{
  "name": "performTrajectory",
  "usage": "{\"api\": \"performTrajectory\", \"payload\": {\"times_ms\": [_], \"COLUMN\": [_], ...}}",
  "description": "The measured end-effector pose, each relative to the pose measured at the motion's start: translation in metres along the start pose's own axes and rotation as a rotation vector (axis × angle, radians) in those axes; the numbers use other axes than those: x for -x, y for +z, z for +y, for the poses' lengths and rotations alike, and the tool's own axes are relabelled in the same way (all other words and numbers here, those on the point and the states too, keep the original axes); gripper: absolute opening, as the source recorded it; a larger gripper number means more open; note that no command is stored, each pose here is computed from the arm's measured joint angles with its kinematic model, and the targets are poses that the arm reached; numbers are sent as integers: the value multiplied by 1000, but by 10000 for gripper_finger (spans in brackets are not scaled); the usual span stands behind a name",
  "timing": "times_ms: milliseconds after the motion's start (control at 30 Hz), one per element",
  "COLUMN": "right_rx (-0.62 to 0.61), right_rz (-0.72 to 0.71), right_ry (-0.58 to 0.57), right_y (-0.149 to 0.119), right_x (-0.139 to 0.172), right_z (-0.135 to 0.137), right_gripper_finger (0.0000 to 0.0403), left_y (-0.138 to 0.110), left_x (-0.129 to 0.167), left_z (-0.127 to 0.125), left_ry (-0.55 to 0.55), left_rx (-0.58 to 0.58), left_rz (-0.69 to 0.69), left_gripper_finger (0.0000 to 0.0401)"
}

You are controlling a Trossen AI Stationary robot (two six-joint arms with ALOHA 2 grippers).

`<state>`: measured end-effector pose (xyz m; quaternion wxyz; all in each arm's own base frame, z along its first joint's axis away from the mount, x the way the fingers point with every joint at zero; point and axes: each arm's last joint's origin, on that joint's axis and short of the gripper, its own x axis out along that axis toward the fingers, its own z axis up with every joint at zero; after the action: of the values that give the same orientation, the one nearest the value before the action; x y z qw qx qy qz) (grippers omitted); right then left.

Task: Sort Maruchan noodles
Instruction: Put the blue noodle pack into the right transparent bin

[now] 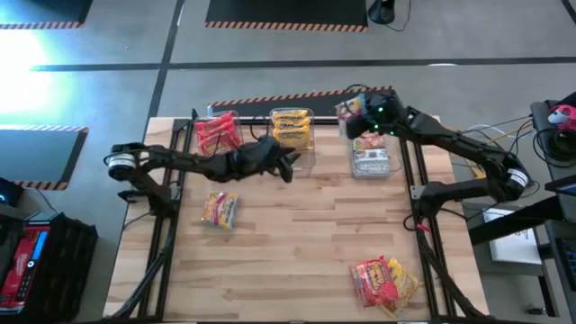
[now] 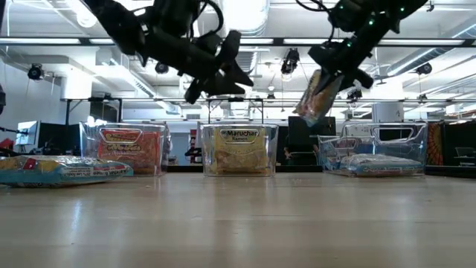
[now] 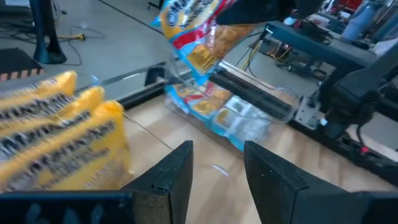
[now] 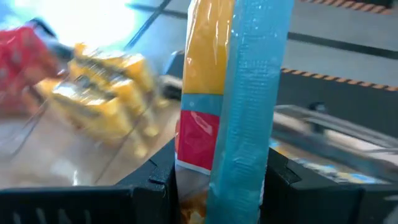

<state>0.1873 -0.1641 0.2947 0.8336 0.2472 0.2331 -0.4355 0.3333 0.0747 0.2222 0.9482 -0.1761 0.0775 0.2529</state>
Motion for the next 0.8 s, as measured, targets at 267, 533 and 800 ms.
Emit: {"api": "performTrajectory", "payload": {"times_ms": [267, 533, 800], "right_rx": [-16, 19, 31], "right_rz": [31, 40, 38], "right_ry": [-101, -182, -109], "right_y": [-7, -5, -11], "right_x": [-9, -13, -20], "right_z": [-30, -56, -67], "right_gripper_finger": [125, 126, 126], "left_y": [2, 7, 22], "left_x": [-11, -14, -18], "left_z": [25, 32, 28], "left_ry": [22, -6, 11], "left_rx": [-13, -1, 14], "left_rz": [15, 3, -53], "left_gripper_finger": [126, 126, 126]}}
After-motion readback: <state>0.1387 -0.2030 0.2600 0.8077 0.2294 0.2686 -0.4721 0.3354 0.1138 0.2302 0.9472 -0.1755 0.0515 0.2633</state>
